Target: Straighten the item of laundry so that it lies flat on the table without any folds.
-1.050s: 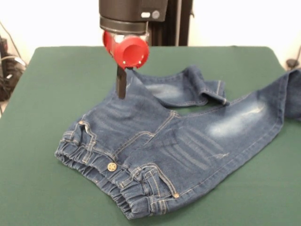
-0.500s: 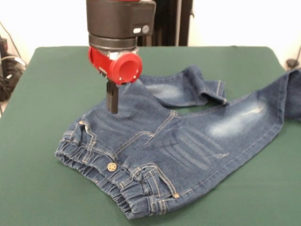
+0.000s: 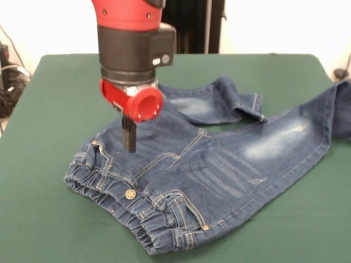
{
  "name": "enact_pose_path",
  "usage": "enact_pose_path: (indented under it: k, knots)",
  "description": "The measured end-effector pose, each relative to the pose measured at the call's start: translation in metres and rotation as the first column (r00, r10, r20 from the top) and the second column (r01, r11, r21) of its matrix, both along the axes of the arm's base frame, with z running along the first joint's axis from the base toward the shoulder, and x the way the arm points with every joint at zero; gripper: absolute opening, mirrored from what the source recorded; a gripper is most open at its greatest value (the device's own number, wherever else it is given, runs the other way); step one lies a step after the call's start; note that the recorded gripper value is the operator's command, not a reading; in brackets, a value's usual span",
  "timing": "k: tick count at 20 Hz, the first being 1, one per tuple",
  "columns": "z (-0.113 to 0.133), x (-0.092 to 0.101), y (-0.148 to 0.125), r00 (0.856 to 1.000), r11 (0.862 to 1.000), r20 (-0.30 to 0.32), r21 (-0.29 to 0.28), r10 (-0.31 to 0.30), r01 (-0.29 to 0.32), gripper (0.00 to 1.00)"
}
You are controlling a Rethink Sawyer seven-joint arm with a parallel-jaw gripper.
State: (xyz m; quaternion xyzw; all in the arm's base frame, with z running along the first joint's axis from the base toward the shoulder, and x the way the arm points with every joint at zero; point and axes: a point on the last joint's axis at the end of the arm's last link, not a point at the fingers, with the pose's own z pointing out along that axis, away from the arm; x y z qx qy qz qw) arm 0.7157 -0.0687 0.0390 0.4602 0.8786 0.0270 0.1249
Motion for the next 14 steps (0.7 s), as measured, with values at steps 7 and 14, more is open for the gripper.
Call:
enact_pose_path:
  k: [7,14]
  knots:
    - [-0.039,-0.006,0.002,0.999,1.0,-0.037,0.018,0.002,-0.001,0.0]
    - [-0.058,-0.01,-0.001,0.999,1.0,-0.051,0.019,0.004,-0.003,0.0]
